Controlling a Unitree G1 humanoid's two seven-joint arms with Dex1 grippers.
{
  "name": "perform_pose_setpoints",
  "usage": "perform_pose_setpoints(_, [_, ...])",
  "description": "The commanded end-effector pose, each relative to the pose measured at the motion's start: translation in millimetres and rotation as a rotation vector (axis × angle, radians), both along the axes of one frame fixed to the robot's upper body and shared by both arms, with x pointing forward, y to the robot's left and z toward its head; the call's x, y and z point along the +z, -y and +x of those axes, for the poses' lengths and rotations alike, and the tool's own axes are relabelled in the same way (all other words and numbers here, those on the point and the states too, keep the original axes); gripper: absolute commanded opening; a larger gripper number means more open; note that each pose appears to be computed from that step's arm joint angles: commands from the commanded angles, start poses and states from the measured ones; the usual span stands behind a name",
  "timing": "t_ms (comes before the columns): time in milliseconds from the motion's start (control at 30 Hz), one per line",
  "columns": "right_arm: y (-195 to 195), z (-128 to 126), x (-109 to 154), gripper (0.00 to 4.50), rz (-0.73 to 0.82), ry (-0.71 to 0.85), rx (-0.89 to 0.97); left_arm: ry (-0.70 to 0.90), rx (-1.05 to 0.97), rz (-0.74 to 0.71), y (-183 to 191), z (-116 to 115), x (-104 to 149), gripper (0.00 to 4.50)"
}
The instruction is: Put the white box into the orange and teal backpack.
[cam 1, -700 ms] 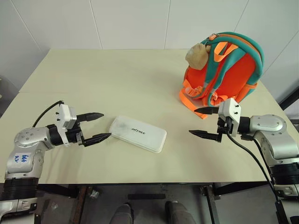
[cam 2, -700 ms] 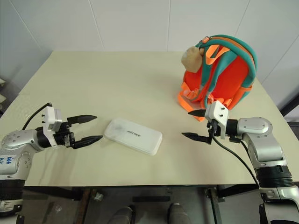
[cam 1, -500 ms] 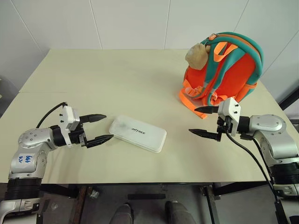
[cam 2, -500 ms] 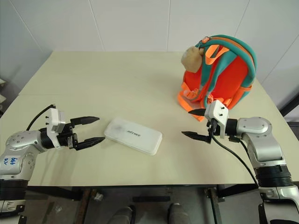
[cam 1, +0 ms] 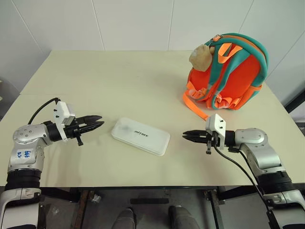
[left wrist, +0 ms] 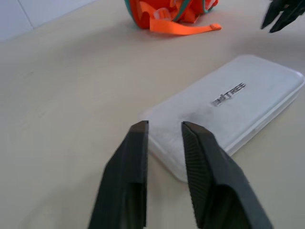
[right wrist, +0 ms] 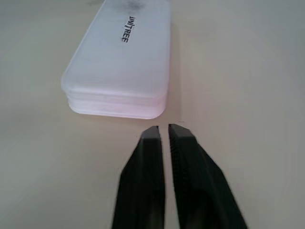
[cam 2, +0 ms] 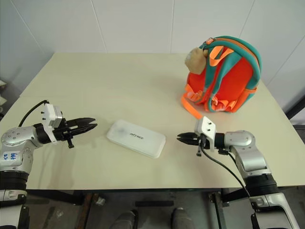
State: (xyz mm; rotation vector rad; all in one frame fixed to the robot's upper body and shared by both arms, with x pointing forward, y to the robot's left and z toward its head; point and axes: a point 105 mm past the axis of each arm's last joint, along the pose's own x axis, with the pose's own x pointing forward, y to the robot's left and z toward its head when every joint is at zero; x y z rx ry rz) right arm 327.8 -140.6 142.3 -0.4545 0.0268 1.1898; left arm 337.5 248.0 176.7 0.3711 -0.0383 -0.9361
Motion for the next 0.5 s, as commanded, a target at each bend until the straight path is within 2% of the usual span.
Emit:
perform_pose_setpoints(33, [-14.2, -10.8, -2.0, 0.0, 0.0, 0.015, 0.057, 0.008, 0.05, 0.037, -8.1, 10.6, 2.9, 0.02])
perform_pose_setpoints(267, [-34.3, -13.0, -25.7, 0.0, -0.018, -0.018, 0.021, -0.047, 0.134, 0.05, -3.2, 38.7, -20.4, 0.02])
perform_pose_setpoints(500, [-54.5, -9.4, -21.2, 0.0, 0.017, 0.005, 0.005, -0.089, 0.052, 0.049, 20.5, 43.0, -32.8, 0.02])
